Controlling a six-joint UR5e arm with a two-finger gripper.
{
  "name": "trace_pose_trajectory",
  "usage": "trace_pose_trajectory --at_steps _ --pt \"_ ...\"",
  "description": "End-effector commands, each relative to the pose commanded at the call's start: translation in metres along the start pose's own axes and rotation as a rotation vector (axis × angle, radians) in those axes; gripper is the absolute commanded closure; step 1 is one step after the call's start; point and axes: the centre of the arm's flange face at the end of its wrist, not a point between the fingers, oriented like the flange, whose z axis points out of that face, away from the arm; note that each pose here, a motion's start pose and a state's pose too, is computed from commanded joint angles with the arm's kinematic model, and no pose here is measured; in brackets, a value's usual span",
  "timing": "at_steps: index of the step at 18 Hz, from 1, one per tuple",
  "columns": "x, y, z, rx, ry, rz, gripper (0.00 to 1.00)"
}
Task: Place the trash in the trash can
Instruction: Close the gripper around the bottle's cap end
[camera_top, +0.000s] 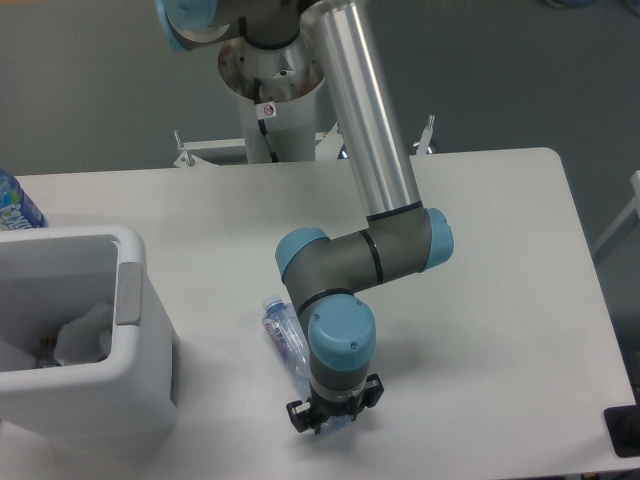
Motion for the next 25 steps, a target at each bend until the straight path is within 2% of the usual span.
trace_pose_trajectory --at_steps 3,7,18,25 --pt "-0.003 0.0 -0.001 0.0 -0.032 0.005 0.41" --pt "-0.003 -0.002 -0.005 0.007 -0.035 0.008 0.41" --pt "-0.004 -0.003 -0.057 0.062 -0.044 0.106 0.4" --pt "-0.018 -0.039 -0.151 0.247 -0.044 0.122 0.41"
